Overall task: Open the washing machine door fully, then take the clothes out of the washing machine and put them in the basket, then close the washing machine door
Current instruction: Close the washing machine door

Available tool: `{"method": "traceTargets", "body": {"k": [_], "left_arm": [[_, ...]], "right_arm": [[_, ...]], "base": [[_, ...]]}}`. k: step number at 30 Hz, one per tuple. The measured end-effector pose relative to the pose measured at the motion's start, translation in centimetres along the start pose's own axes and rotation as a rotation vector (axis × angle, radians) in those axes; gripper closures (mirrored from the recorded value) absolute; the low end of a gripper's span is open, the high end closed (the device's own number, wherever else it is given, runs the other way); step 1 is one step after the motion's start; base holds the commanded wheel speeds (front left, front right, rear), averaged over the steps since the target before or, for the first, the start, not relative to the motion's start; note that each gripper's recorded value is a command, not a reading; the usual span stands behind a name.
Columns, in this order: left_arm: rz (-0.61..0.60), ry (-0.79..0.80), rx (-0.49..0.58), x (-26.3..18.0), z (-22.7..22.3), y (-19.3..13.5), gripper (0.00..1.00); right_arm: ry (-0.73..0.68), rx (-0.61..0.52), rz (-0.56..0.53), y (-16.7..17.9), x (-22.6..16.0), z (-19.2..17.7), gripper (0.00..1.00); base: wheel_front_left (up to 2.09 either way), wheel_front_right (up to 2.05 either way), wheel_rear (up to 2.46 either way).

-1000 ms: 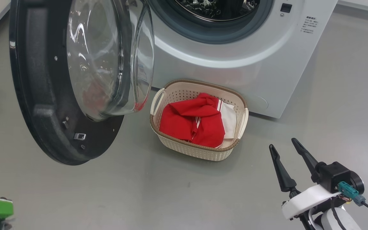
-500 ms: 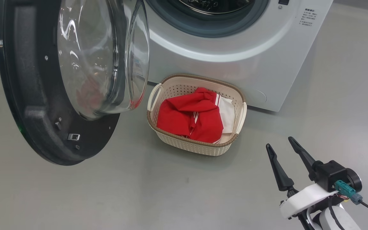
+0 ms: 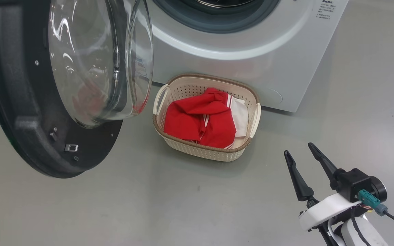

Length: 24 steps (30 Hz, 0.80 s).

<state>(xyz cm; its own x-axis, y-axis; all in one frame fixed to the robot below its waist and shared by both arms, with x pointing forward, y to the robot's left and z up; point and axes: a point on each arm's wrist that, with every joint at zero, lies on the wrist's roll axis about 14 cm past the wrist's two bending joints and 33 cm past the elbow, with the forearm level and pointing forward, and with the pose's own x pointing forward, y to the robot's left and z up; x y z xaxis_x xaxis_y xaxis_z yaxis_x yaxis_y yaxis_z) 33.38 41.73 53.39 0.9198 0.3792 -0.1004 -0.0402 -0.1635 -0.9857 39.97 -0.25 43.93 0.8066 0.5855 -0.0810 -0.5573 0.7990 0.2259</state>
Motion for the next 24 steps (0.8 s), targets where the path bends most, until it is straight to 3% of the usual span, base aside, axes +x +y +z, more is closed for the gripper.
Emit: {"method": "traceTargets", "body": {"k": [15,24], "left_arm": [[0.090,0.271,0.054,0.2,-4.5,2.1,1.00],[0.117,0.423,0.021,-1.1,-7.0,3.4,1.00]], "right_arm": [[-0.001,0.002,-0.010,-0.3,0.0,0.0,0.00],[-0.002,-0.001,-0.010,-0.3,-0.1,0.1,0.00]], "base": [[0.00,0.00,0.00],[0.00,0.00,0.00]]}}
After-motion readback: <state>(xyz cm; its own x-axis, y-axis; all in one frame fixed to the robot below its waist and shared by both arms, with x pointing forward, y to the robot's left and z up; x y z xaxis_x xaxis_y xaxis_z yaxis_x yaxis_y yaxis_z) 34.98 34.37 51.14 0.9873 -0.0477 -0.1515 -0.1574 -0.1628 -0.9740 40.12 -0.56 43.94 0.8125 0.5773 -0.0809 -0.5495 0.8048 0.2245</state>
